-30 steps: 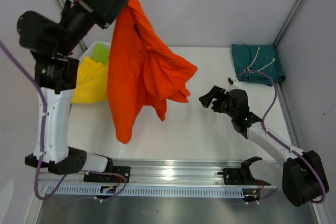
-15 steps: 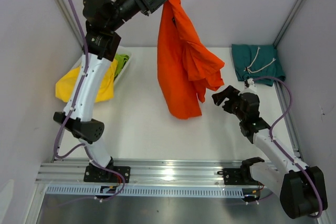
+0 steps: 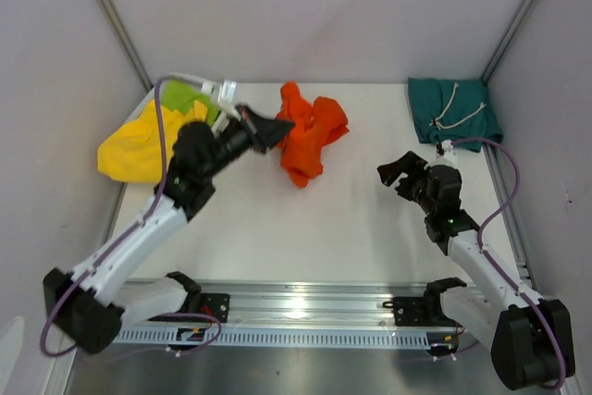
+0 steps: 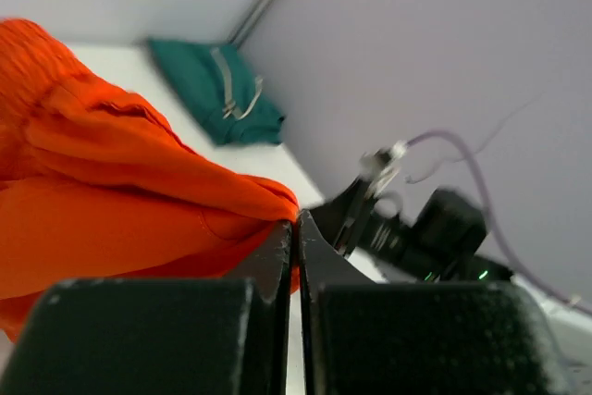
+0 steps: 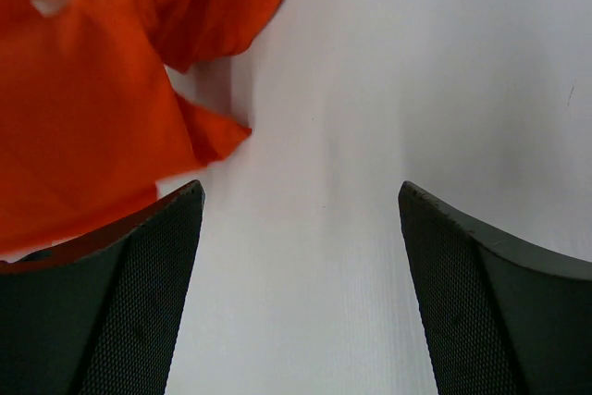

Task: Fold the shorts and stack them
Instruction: Move the shorts to the center of the board, then flatten the shorts out

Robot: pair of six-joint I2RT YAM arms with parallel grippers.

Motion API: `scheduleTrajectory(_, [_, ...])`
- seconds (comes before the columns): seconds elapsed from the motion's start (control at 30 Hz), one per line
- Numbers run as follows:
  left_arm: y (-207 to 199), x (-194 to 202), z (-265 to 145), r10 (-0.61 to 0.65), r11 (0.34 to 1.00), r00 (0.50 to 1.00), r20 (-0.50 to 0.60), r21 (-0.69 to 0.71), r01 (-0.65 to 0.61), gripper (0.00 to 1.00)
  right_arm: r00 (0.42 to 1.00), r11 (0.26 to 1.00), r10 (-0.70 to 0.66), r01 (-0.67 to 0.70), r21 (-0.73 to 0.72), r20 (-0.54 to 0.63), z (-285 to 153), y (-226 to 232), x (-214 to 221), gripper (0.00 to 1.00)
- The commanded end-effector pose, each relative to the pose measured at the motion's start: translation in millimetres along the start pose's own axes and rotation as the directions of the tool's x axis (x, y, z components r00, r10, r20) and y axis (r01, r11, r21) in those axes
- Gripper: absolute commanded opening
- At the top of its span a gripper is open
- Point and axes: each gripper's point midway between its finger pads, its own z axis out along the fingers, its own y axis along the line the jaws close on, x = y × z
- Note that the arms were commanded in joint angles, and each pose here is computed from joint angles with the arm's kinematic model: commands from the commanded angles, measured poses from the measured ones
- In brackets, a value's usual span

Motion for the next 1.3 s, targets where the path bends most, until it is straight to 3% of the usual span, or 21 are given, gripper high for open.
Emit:
scheduleTrajectory(0.0, [11,6,-48,0.041,0.997,0.977,0.208,-0.072,-0.026,0.00,1.000,1.000,0.011,-0.011,-0.006,0.004,3,0,-1,0.86])
scheduleTrajectory(0.03, [51,58,-62,0.025,0.986,0.992,0.126,-0.167,-0.003,0.00,1.000,1.000,0.011,-0.011,-0.008,0.000,4,1,0,0.86])
scheduleTrajectory(0.07, [48,54,-78,0.039,0.984,0.985,0.166,-0.179,-0.009,0.00,1.000,1.000,0.010,-0.010,-0.010,-0.007,5,1,2,0.86])
scheduleTrajectory(0.13, [77,92,-100,0.042,0.957,0.993,0.108,-0.291,-0.009,0.00,1.000,1.000,0.004,-0.004,-0.011,-0.022,7,1,6,0.86])
scheduleTrajectory(0.2, [73,106,-118,0.044,0.963,0.996,0.082,-0.268,-0.021,0.02,1.000,1.000,-0.005,0.005,-0.019,-0.029,9,3,7,0.86])
scheduleTrajectory(0.27, [77,132,-128,0.059,0.969,0.998,-0.003,-0.239,-0.057,0.27,0.999,1.000,-0.010,0.009,-0.021,-0.039,11,5,10,0.86])
scheduleTrajectory(0.33, [73,144,-138,0.080,0.977,0.996,-0.040,-0.193,-0.086,0.93,0.998,0.999,-0.025,0.023,-0.034,-0.057,14,7,14,0.86])
scheduleTrajectory(0.37, [79,150,-142,0.085,0.971,0.995,-0.057,-0.218,-0.096,0.99,0.997,0.998,-0.034,0.031,-0.045,-0.066,15,13,15,0.86])
scheduleTrajectory(0.43, [91,135,-152,0.110,0.944,0.994,-0.014,-0.311,-0.109,0.99,0.993,0.996,-0.067,0.061,-0.060,-0.095,20,18,22,0.86])
scheduleTrajectory(0.47, [103,140,-162,0.112,0.918,0.992,-0.049,-0.378,-0.122,0.99,0.992,0.994,-0.083,0.077,-0.074,-0.091,22,27,18,0.86])
scheduleTrajectory(0.6, [112,88,-184,0.138,0.816,0.989,0.059,-0.572,-0.080,0.99,0.967,0.973,-0.192,0.165,-0.163,-0.168,31,69,42,0.86])
scheduleTrajectory(0.7, [136,97,-189,0.147,0.701,0.987,-0.066,-0.697,-0.151,0.99,0.929,0.929,-0.296,0.226,-0.293,-0.223,37,116,66,0.86])
scheduleTrajectory(0.73, [130,84,-185,0.140,0.684,0.988,-0.059,-0.716,-0.140,0.99,0.915,0.910,-0.326,0.235,-0.343,-0.239,36,132,75,0.86])
scheduleTrajectory(0.8, [149,95,-189,0.123,0.585,0.982,-0.141,-0.789,-0.187,0.99,0.888,0.877,-0.384,0.266,-0.401,-0.251,44,159,89,0.87])
scheduleTrajectory(0.87, [155,95,-191,0.120,0.554,0.982,-0.143,-0.811,-0.186,0.99,0.837,0.834,-0.458,0.288,-0.470,-0.301,41,182,121,0.87])
scheduleTrajectory(1.0, [155,87,-190,0.100,0.608,0.991,-0.091,-0.782,-0.133,0.99,0.737,0.774,-0.559,0.299,-0.558,-0.380,47,199,188,0.85])
scheduleTrajectory(1.1, [166,85,-194,0.062,0.607,0.993,-0.098,-0.786,-0.115,0.99,0.654,0.712,-0.643,0.319,-0.626,-0.399,27,198,229,0.70])
scheduleTrajectory(1.2, [176,89,-195,0.042,0.603,0.991,-0.128,-0.788,-0.127,0.99,0.548,0.675,-0.709,0.345,-0.652,-0.444,4,172,272,0.49])
scheduleTrajectory(1.23, [179,95,-192,0.028,0.607,0.988,-0.152,-0.783,-0.138,0.99,0.538,0.668,-0.716,0.345,-0.659,-0.444,-4,167,276,0.31])
scheduleTrajectory(1.27, [180,97,-191,0.023,0.608,0.987,-0.159,-0.782,-0.140,0.99,0.519,0.670,-0.719,0.341,-0.659,-0.462,-15,147,285,0.22])
